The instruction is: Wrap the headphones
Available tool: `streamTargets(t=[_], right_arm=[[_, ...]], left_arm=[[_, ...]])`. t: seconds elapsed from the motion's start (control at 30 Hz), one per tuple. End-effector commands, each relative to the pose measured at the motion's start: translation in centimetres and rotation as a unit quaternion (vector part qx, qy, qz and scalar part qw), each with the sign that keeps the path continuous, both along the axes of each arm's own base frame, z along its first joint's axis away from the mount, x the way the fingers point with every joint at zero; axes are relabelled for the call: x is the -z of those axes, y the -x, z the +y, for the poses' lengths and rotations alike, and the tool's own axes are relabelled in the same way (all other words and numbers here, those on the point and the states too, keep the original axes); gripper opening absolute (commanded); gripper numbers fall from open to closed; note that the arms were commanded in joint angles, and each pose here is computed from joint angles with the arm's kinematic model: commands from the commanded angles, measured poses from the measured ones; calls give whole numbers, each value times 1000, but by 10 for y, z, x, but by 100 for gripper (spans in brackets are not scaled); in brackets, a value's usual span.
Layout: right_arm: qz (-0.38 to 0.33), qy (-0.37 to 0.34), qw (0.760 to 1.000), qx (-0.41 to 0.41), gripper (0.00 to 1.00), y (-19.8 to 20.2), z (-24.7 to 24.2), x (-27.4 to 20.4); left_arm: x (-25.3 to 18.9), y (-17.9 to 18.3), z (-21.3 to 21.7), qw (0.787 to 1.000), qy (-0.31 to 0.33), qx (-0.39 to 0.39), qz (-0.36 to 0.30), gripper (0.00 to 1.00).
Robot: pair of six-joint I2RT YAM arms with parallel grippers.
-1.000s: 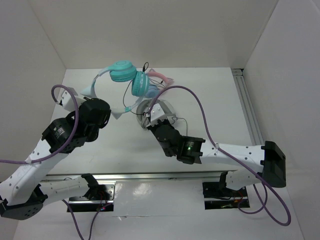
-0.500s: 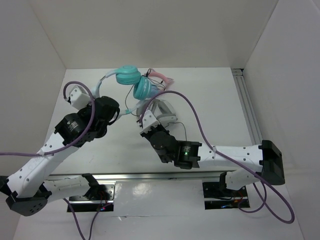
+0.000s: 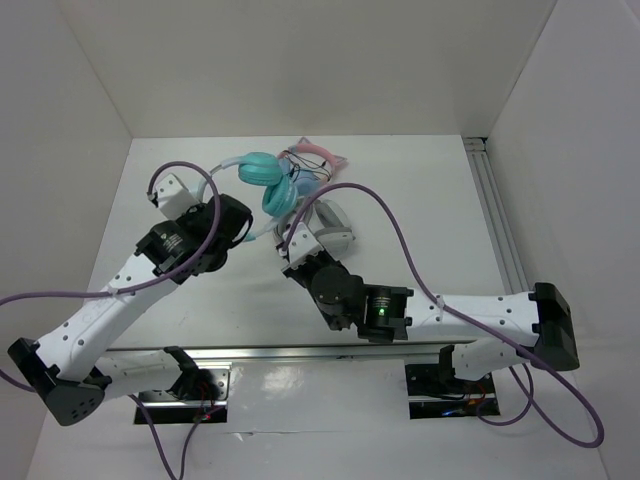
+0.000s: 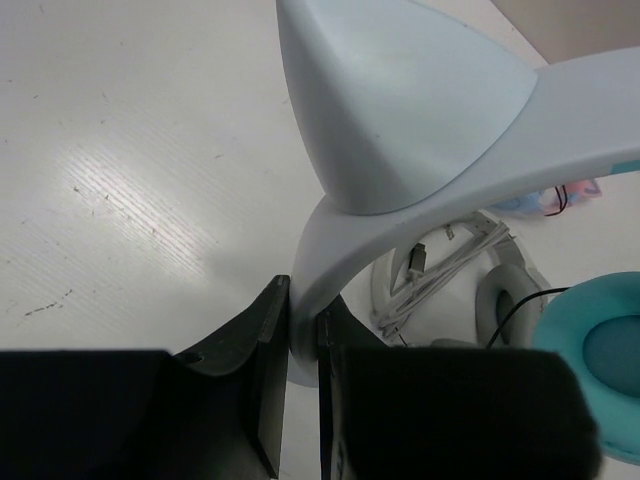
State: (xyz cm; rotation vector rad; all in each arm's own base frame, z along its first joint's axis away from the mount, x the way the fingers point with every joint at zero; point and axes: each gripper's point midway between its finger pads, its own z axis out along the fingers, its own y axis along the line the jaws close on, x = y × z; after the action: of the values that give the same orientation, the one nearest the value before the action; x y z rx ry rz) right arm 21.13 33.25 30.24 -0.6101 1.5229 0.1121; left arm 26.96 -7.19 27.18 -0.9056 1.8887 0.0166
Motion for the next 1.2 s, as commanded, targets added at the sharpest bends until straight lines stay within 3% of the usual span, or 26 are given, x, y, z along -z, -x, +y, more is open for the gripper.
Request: streamTargets(t=[0.0,0.3,0.53,0.67,1.0,1.17], right_arm=[[-16,-57,998,-21,0,4,9,-40],[-2,-30,995,-92,0,18,40,-23],[-15,4,994,-111,0,24,48,-26],[-32,17,996,-78,0,18,28,-40],[-61,74,995,-12,0,6,-3,-45],[-71,63,995,7,0,5,-25,-60]], left_arm=[[-16,-12,-7,998,44,-12,-52,0],[-40,-19,-23,993,77,36,-81,0],[-21,-29,-39,996,10,80,-34,0],[-12,-24,-49,990,-45,130,-18,0],[11,3,-66,958,-127,257,9,0],[18,11,-75,932,-161,322,33,0]])
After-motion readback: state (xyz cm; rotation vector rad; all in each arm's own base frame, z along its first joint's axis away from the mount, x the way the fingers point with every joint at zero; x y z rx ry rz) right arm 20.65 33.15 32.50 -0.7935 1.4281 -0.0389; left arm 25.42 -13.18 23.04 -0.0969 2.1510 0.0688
